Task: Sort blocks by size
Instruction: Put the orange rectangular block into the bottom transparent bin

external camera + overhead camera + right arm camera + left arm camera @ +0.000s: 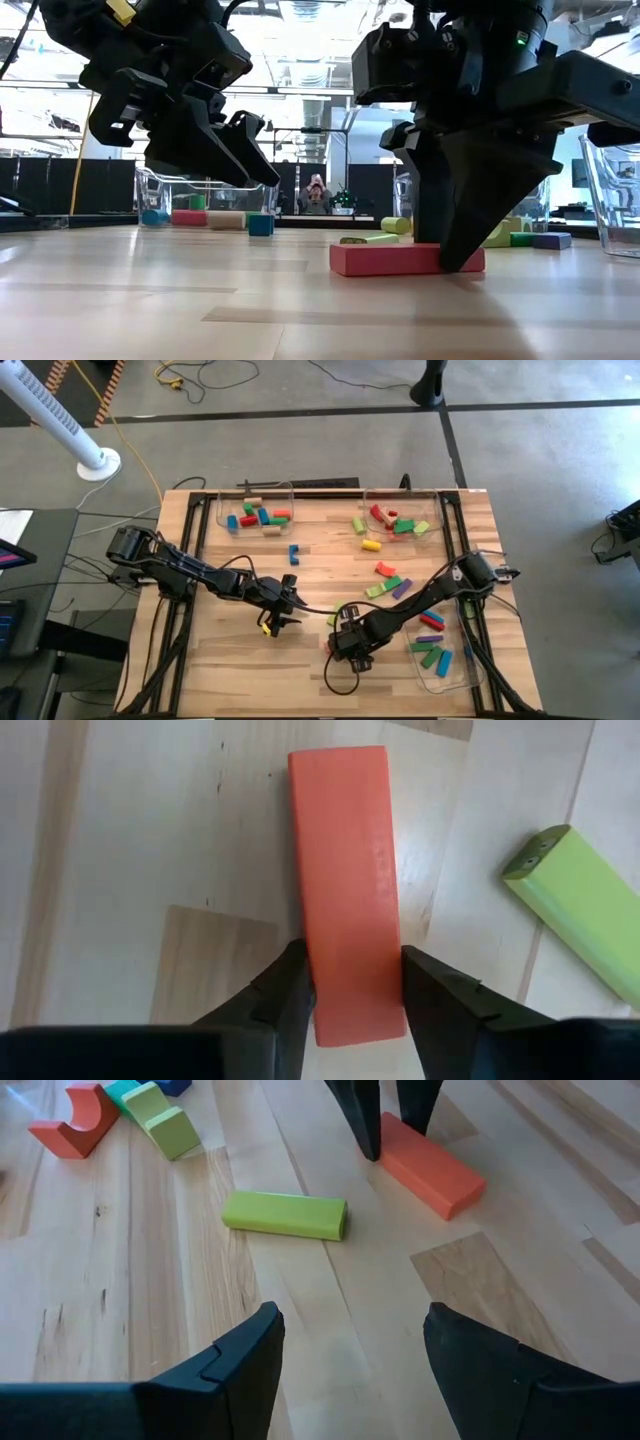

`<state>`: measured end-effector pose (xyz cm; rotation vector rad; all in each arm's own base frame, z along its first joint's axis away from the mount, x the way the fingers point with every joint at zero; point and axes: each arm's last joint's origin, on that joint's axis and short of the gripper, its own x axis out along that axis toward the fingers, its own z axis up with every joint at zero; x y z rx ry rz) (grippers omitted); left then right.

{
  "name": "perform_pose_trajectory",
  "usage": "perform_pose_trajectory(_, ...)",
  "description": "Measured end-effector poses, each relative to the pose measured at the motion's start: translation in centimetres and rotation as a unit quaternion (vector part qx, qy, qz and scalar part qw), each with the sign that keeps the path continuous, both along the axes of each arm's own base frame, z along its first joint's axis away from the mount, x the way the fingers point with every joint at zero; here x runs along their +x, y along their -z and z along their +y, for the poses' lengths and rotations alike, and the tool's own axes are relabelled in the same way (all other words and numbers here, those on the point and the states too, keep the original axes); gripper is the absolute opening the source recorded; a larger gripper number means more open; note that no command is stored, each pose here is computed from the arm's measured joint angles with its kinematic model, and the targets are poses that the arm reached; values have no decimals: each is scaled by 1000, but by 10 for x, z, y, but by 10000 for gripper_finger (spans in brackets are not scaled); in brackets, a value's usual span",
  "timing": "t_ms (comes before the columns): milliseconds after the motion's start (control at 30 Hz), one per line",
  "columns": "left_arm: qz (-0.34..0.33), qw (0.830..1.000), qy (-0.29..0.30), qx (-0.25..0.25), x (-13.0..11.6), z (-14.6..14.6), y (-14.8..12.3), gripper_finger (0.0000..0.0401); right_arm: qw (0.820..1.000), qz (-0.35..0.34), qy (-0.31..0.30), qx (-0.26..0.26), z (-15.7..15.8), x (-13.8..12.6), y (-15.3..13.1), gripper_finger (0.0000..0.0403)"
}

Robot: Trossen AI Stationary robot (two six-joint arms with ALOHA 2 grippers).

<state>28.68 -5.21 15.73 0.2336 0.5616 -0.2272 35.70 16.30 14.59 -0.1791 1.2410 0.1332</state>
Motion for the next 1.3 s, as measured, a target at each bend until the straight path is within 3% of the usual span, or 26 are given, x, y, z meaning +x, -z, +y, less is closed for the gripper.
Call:
perform_pose_trajectory(300, 0, 1000, 0, 0, 0, 0, 0, 229, 1000, -5, 24, 14, 2, 3, -5, 166)
perform_pose_trajectory(533, -1, 1000, 2, 2, 0, 0, 0, 229, 999, -34, 21, 27, 8, 16, -30, 165)
perform_pose_trajectory(767, -45, 994, 86, 43, -2, -18, -8, 229, 998, -53, 24, 37, 12, 25, -58, 165)
perform_pose_trajectory(933, -104, 976, 148, 123, -14, -40, -28, 229, 998, -44, 25, 33, 12, 27, -80, 165)
perform_pose_trajectory(1133, -181, 934, 198, 237, -30, -68, -49, 229, 996, -76, 17, 46, 15, 34, -103, 165)
perform_pose_trajectory(1300, -208, 901, 210, 317, -38, -84, -52, 229, 993, -101, 8, 53, 17, 38, -117, 165)
